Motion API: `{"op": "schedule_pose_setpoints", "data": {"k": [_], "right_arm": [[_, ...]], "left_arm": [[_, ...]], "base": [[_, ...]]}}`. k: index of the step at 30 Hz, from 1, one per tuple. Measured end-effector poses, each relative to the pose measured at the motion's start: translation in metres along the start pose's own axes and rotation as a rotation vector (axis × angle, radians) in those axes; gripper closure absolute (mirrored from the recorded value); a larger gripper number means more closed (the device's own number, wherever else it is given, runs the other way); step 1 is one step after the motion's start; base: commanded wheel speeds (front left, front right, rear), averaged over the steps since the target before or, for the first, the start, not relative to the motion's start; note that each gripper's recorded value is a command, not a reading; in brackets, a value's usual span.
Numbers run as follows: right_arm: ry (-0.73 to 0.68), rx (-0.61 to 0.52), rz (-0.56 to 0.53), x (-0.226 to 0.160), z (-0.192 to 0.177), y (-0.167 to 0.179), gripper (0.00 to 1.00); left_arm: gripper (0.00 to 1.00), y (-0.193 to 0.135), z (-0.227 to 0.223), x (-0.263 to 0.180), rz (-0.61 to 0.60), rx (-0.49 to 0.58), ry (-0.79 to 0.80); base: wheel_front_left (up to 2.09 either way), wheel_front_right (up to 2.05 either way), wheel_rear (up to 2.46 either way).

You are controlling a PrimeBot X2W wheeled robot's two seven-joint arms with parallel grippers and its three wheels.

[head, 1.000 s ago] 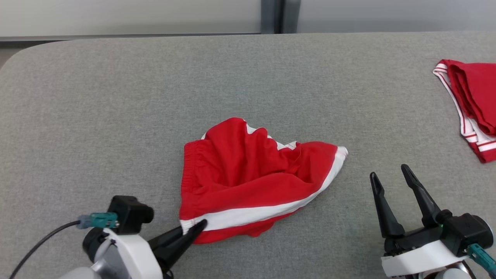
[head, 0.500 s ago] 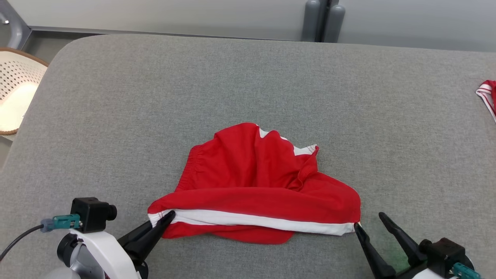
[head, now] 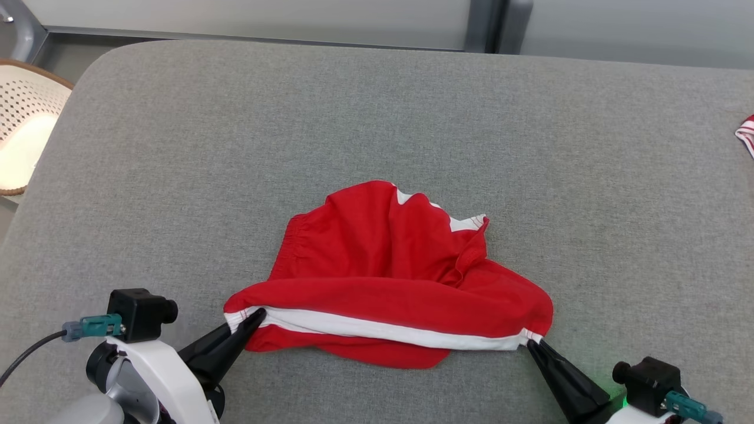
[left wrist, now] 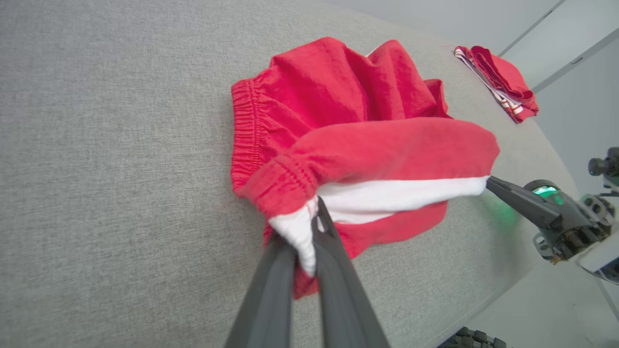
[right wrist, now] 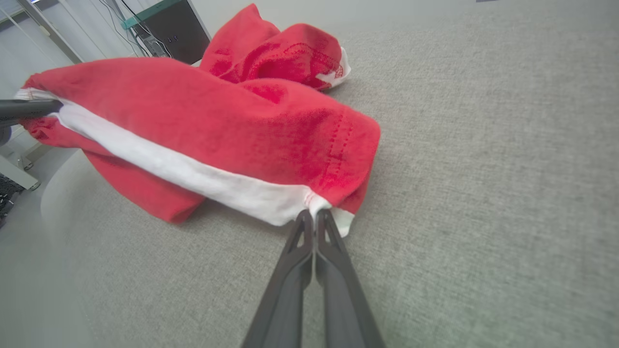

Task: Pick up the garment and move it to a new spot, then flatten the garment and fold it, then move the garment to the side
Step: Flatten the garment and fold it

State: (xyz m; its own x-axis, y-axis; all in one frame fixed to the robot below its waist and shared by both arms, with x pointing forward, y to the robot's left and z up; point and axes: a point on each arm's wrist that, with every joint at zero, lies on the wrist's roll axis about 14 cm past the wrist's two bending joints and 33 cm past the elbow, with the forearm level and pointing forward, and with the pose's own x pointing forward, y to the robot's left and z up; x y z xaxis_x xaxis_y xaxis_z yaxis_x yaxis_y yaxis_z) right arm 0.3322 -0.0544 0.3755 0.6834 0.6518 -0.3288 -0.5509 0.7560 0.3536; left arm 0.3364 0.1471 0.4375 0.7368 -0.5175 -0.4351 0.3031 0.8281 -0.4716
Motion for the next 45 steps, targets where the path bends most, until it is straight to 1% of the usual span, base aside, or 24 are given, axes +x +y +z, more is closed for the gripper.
{"op": "schedule_pose_setpoints", "data": {"k": [4,7,11,14,18,22,26,28,30,31,33,35,36,39,41,43,45], "right_arm": [[-0.048,-0.012,0.000,0.001,0.018,-0.004,1.00],[-0.124,-0.021,-0.037,-0.003,0.044,-0.018,1.00],[-0.332,-0.017,-0.116,-0.013,0.115,-0.048,1.00],[-0.485,-0.086,-0.140,-0.023,0.177,-0.065,1.00],[-0.660,-0.187,-0.176,-0.032,0.258,-0.090,1.00],[-0.776,-0.299,-0.196,-0.035,0.325,-0.106,1.00],[-0.870,-0.401,-0.214,-0.035,0.383,-0.116,1.00],[-0.919,-0.452,-0.233,-0.038,0.409,-0.122,1.00],[-0.955,-0.502,-0.255,-0.041,0.426,-0.128,1.00],[-0.962,-0.519,-0.268,-0.041,0.430,-0.132,1.00],[-0.965,-0.535,-0.293,-0.041,0.429,-0.143,1.00],[-0.955,-0.527,-0.311,-0.039,0.419,-0.154,1.00],[-0.927,-0.519,-0.319,-0.036,0.406,-0.161,1.00],[-0.799,-0.439,-0.337,-0.026,0.348,-0.179,1.00],[-0.685,-0.361,-0.338,-0.023,0.299,-0.185,1.00],[-0.553,-0.258,-0.353,-0.028,0.241,-0.190,1.00],[-0.426,-0.133,-0.360,-0.036,0.182,-0.186,1.00]], "left_arm": [[1.00,0.001,0.003,0.003,-0.008,0.019,0.010],[1.00,-0.005,0.013,0.007,-0.039,0.053,-0.002],[1.00,-0.026,0.048,0.019,-0.135,0.116,-0.059],[1.00,-0.043,0.084,0.033,-0.210,0.172,-0.098],[1.00,-0.075,0.143,0.060,-0.327,0.281,-0.169],[1.00,-0.103,0.206,0.092,-0.400,0.403,-0.271],[1.00,-0.129,0.260,0.127,-0.433,0.535,-0.383],[1.00,-0.155,0.286,0.136,-0.488,0.617,-0.495],[1.00,-0.175,0.304,0.145,-0.538,0.667,-0.601],[1.00,-0.179,0.308,0.150,-0.556,0.680,-0.636],[1.00,-0.179,0.305,0.164,-0.595,0.665,-0.679],[1.00,-0.174,0.286,0.178,-0.634,0.641,-0.669],[1.00,-0.171,0.272,0.185,-0.652,0.625,-0.648],[1.00,-0.152,0.213,0.196,-0.679,0.560,-0.513],[1.00,-0.138,0.173,0.194,-0.676,0.499,-0.409],[1.00,-0.125,0.124,0.187,-0.671,0.453,-0.287],[1.00,-0.114,0.076,0.174,-0.661,0.382,-0.168]], "base": [[0.00,0.00,0.00],[0.00,0.00,0.00],[0.00,0.00,0.00],[0.00,0.00,0.00],[0.00,0.00,0.00],[0.00,0.00,0.00],[0.00,0.00,0.00],[0.00,0.00,0.00],[0.00,0.00,0.00],[0.00,0.00,0.00],[0.00,0.00,0.00],[0.00,0.00,0.00],[0.00,0.00,0.00],[0.00,0.00,0.00],[0.00,0.00,0.00],[0.00,0.00,0.00],[0.00,0.00,0.00]]}}
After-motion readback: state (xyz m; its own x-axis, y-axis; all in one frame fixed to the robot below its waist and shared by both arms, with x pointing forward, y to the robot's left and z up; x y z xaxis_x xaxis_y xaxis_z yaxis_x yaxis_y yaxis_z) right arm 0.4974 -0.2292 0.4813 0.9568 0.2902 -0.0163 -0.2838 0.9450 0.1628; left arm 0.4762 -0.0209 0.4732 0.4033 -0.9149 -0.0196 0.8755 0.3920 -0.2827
